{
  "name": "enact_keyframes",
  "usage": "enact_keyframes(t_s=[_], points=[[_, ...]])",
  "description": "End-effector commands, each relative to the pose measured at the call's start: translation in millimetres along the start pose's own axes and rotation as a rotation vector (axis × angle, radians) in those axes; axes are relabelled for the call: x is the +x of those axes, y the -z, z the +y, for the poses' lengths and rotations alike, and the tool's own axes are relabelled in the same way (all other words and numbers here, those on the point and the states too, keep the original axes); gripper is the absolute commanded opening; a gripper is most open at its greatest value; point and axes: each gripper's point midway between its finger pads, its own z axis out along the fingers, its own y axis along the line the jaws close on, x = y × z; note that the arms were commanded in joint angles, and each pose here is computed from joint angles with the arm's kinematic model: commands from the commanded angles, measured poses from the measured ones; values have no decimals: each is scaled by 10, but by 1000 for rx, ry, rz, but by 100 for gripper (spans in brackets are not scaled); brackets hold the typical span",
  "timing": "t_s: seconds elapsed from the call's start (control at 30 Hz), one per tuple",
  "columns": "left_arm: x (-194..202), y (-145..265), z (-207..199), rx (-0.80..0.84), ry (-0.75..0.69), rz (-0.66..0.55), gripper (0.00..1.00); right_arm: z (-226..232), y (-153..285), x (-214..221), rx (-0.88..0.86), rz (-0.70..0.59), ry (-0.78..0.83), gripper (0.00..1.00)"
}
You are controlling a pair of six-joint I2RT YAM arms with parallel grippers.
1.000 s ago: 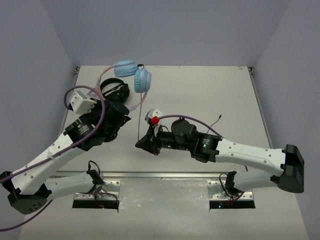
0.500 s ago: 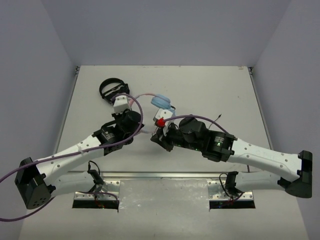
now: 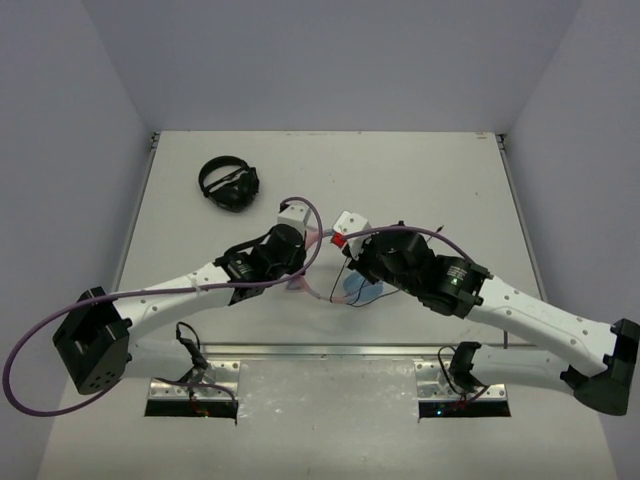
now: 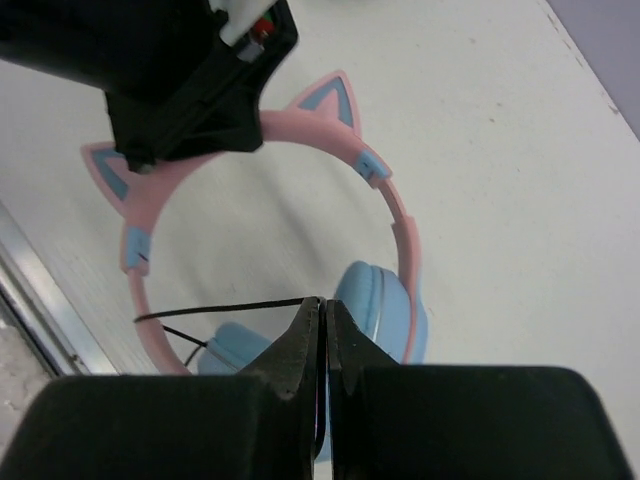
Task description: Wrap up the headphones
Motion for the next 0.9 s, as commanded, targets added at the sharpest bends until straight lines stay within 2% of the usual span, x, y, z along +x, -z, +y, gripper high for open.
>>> enact_keyframes(t_s=[0.0, 0.1, 0.27, 0.43, 0.57, 0.6, 0.7, 0.73, 0.8, 0.87], points=[[79, 88, -76, 30, -12, 43, 0, -571, 136, -185, 247, -1, 98, 1], [140, 177, 12, -23, -13, 96, 0, -679, 129, -171, 306, 19, 121, 1], [51, 386, -153, 53, -45, 128, 0, -911, 68, -154, 416, -7, 93, 1], [-64, 577, -195, 94, -69, 118, 1, -930, 22, -191, 354, -91, -20, 1], [-193, 746, -227, 147, -92, 81, 0, -920, -38, -140, 349, -91, -42, 1], [-206, 820, -298, 204, -106, 79, 0, -945, -51, -138, 358, -92, -47, 3], [-138, 903, -285, 242, -177, 102, 0, -1003, -51, -154, 363, -99, -60, 21], [-121, 911, -275, 248, -209, 107, 0, -1025, -42, -156, 366, -103, -71, 22], [-119, 946, -283, 265, -220, 102, 0, -1004, -68, -166, 347, -118, -80, 21], [-162, 974, -309, 278, -211, 89, 0, -973, -113, -133, 333, -120, -96, 13]])
